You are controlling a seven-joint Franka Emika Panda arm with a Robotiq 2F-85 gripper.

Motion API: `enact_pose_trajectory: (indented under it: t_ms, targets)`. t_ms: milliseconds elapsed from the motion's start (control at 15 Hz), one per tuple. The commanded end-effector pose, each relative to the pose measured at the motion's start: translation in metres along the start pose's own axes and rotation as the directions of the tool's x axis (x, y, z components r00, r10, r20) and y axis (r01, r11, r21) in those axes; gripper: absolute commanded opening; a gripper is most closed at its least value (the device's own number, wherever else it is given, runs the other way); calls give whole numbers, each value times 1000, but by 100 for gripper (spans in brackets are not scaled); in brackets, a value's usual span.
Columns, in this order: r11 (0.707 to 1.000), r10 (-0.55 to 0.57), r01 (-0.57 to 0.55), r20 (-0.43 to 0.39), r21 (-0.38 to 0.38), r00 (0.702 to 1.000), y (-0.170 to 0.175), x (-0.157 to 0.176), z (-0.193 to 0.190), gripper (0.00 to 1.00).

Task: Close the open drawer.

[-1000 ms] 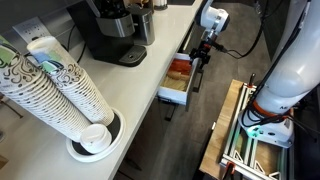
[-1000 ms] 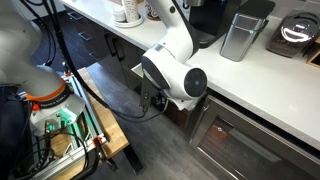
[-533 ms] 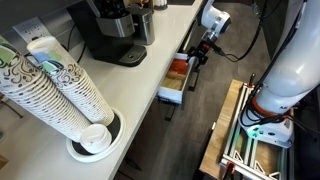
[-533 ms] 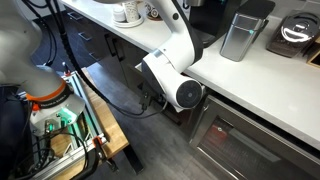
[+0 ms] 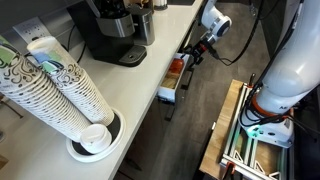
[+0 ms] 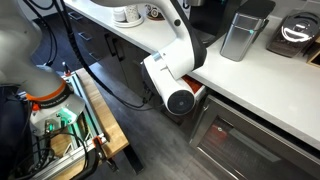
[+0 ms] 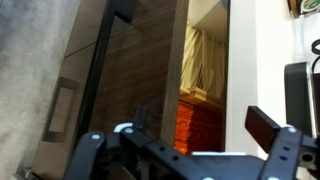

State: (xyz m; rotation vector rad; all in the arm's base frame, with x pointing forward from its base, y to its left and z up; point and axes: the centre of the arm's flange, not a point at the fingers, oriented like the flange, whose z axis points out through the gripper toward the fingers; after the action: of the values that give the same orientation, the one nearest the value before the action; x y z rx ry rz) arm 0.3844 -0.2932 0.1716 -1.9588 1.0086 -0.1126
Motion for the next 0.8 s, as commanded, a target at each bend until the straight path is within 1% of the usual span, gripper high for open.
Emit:
enact_pose_trajectory:
  t_ms: [0,133,267,467,733]
  targets:
    - [996,24,-21,-37,84,999,-3,9,12,100]
    - [993,56,-50,-56,105,997,-5,11,18,100]
    - [988,67,-55,-80,144,995,-7,12,25,100]
    - [977,124,-105,-90,187,988,-11,12,32,100]
    - [964,164,-140,-91,225,982,-16,12,39,100]
